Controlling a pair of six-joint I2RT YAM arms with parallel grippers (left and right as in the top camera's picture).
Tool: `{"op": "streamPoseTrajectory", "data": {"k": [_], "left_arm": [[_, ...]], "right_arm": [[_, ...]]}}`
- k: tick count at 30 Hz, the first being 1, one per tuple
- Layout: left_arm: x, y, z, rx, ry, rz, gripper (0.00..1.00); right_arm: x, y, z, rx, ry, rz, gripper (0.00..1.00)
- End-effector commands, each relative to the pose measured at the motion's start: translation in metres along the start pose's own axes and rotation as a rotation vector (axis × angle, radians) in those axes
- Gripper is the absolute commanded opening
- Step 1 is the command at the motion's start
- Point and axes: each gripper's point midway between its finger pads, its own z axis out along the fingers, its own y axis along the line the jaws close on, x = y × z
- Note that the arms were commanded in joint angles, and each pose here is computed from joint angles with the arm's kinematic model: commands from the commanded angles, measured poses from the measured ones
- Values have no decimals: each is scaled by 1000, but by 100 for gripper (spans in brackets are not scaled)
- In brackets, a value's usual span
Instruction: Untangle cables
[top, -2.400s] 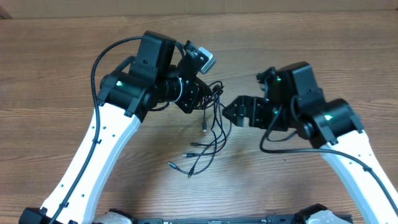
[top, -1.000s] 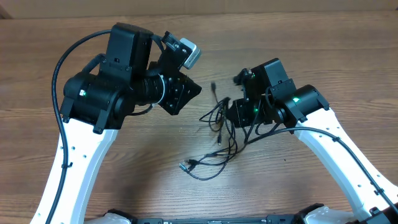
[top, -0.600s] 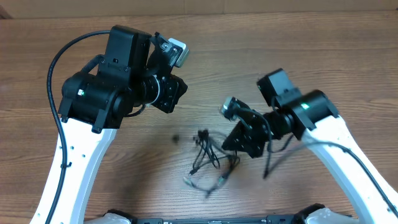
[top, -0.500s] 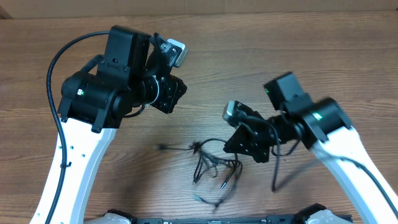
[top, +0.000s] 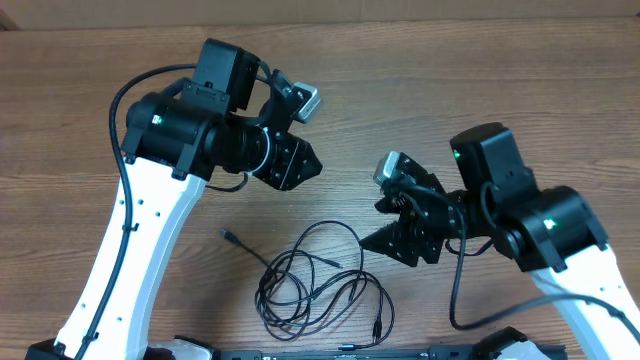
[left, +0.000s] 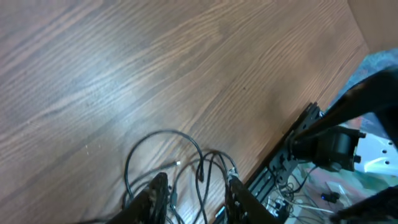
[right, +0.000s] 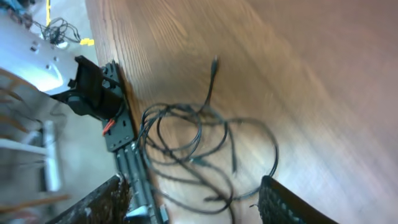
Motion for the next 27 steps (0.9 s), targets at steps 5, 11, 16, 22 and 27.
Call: {"op": "streamPoseTrajectory", "data": {"k": [5, 11, 16, 22, 27], "left_arm": [[4, 16, -6, -111, 18, -4, 27], [23, 25, -6, -167, 84, -126, 22], [20, 25, -5, -162, 71, -134, 22], [15, 25, -4, -159, 53, -133, 24], [16, 25, -5, -160, 54, -132, 25]], "right_arm": [[7, -5, 5, 0, 46, 114, 60], [18, -40, 5, 199, 87, 348, 70], [54, -52, 24, 238, 196, 600, 76], [96, -48, 74, 154, 334, 659, 83], [116, -38, 117, 80, 391, 582, 82]]}}
